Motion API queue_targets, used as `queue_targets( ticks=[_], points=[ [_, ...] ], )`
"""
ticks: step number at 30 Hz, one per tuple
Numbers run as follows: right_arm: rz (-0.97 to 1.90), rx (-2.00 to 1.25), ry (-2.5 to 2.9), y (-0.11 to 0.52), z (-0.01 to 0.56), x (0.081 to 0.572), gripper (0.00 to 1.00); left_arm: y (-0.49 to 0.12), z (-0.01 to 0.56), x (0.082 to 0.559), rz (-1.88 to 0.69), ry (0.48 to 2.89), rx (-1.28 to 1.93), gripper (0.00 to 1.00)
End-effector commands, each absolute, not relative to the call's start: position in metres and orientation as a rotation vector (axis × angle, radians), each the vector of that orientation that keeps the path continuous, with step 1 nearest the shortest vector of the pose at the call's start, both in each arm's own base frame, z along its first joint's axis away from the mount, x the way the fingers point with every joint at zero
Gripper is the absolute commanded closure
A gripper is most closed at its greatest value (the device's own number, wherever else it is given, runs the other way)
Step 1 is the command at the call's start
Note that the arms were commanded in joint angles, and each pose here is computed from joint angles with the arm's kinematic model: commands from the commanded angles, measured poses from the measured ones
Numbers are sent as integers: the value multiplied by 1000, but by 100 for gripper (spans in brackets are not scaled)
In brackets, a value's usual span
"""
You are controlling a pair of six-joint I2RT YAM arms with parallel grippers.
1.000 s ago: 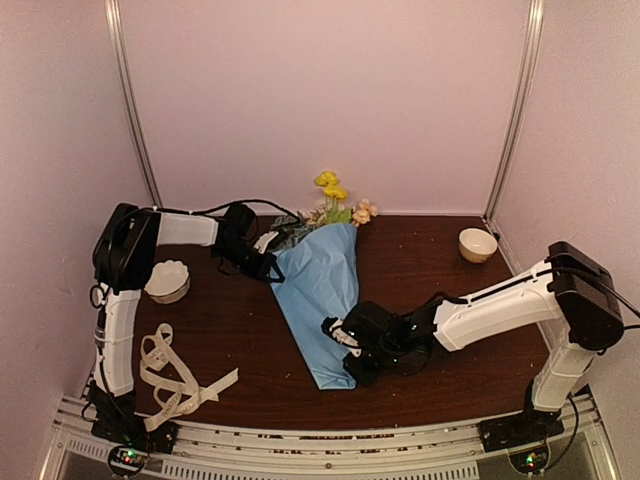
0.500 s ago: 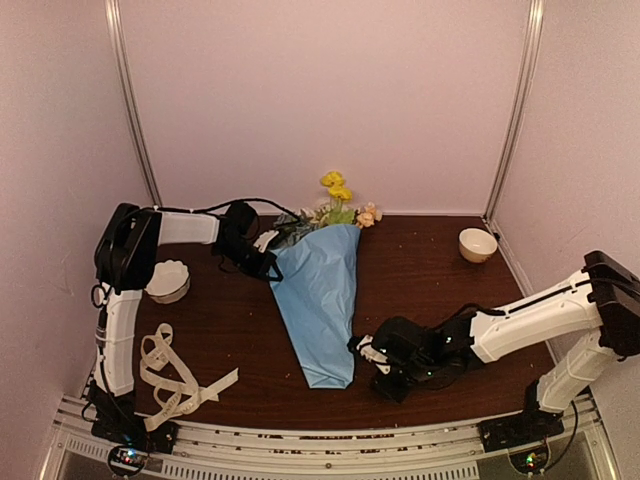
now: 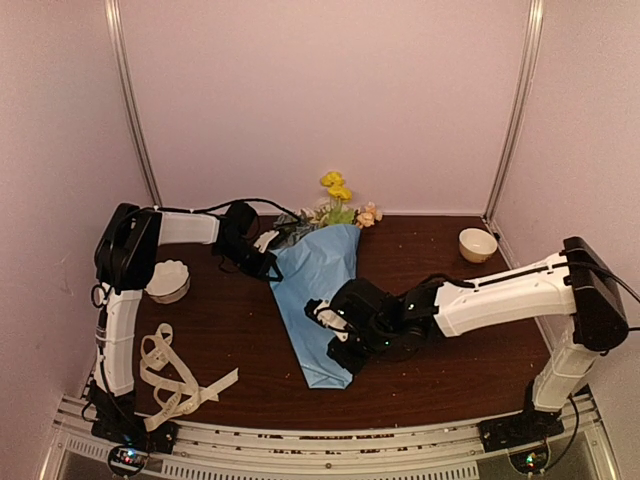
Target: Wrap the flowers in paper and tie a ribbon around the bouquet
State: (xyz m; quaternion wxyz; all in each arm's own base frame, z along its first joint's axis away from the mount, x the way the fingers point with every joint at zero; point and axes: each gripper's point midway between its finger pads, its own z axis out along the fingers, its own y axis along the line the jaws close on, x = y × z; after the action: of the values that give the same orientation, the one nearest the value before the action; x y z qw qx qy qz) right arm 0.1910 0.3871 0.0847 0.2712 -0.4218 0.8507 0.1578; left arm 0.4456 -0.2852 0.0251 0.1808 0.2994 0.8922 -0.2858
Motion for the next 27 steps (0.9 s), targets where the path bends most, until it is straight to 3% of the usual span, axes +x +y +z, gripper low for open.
queue_targets(
  ticks=[1,7,13,21,24,27],
  points=[
    [313,-1069,2281,384,85,238,82,-286,23,456,-772,2486,864,100],
    [140,-1039,2430,354,41,270,86,-284,23,458,-748,2497,860,100],
    [162,-994,2550,314,1,244,86,-286,22,462,-748,2500,869,100],
    [222,-888,2561,284,22,242,85,-288,22,462,-761,2502,874,100],
    [362,-818,2514,292,52,255,79,-288,22,460,-764,2506,876,100],
    [550,-709,2494,307,74,266,61,-287,22,460,-765,2506,872,100]
  ],
)
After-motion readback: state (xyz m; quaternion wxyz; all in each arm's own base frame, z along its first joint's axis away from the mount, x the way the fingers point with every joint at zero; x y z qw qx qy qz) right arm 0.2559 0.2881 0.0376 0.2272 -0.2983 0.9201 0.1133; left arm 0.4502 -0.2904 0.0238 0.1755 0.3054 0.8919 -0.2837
